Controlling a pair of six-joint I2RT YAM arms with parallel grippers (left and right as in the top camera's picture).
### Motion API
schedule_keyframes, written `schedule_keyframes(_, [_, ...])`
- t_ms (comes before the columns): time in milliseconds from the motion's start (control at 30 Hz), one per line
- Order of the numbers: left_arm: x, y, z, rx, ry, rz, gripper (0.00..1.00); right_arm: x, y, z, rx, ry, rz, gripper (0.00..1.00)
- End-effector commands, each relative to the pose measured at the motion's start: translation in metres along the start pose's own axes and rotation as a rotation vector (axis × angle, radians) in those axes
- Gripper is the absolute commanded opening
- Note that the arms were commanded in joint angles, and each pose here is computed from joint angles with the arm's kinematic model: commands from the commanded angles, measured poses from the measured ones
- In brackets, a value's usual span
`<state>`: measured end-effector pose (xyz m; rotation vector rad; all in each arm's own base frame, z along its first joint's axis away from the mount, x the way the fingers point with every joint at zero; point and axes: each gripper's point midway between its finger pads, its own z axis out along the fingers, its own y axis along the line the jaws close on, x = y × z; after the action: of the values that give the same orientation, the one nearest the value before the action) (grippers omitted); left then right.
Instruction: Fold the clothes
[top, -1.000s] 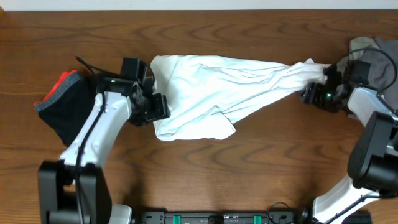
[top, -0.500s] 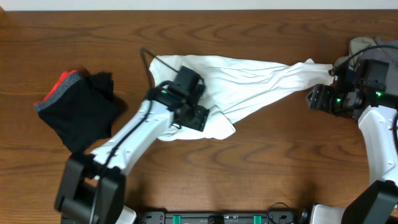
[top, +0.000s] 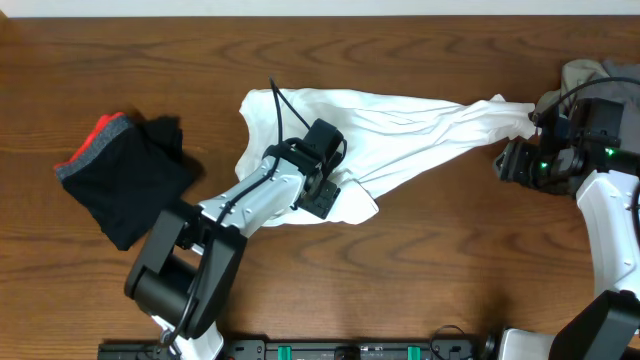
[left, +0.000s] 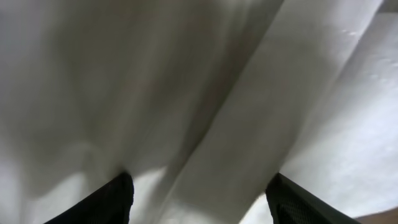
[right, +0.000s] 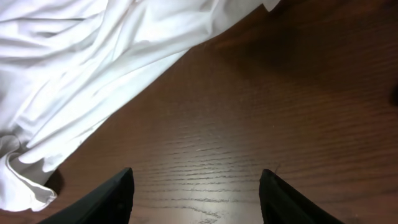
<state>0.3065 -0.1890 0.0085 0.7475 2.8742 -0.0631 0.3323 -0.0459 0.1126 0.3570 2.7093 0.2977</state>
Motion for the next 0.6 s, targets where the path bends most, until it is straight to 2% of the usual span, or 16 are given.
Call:
schedule_keyframes(0, [0.0065, 0.0049, 0.0078, -0.025, 0.023, 0.014, 0.61, -0.0016, 0.0029, -0.0028, 0.000, -0.010, -0.007, 0.62])
schedule_keyframes(100, [0.0047, 0.0074, 0.0077, -0.040, 0.016, 0.014, 0.41, -0.0015, 0.0029, -0.0028, 0.000, -0.009, -0.007, 0.60])
schedule_keyframes(367, [0.0006, 0.0079, 0.0063, -0.043, 0.000, 0.013, 0.37, -0.0016, 0.0029, -0.0028, 0.000, -0.010, -0.007, 0.59])
schedule_keyframes(433, [-0.0006, 0.0079, 0.0057, -0.043, -0.003, 0.013, 0.25, -0.0016, 0.0029, -0.0028, 0.000, -0.010, -0.007, 0.58])
schedule_keyframes(467, [-0.0011, 0.0079, 0.0055, -0.043, -0.004, 0.013, 0.15, -0.0016, 0.0029, -0.0028, 0.000, -0.010, -0.007, 0.58])
schedule_keyframes(500, [-0.0014, 0.0079, 0.0050, -0.042, -0.006, 0.012, 0.08, -0.0016, 0.0029, -0.0028, 0.000, -0.010, -0.007, 0.58])
schedule_keyframes(567, [-0.0008, 0.0077, 0.0028, -0.042, -0.005, 0.013, 0.06, -0.0016, 0.0029, -0.0028, 0.000, -0.010, -0.007, 0.57])
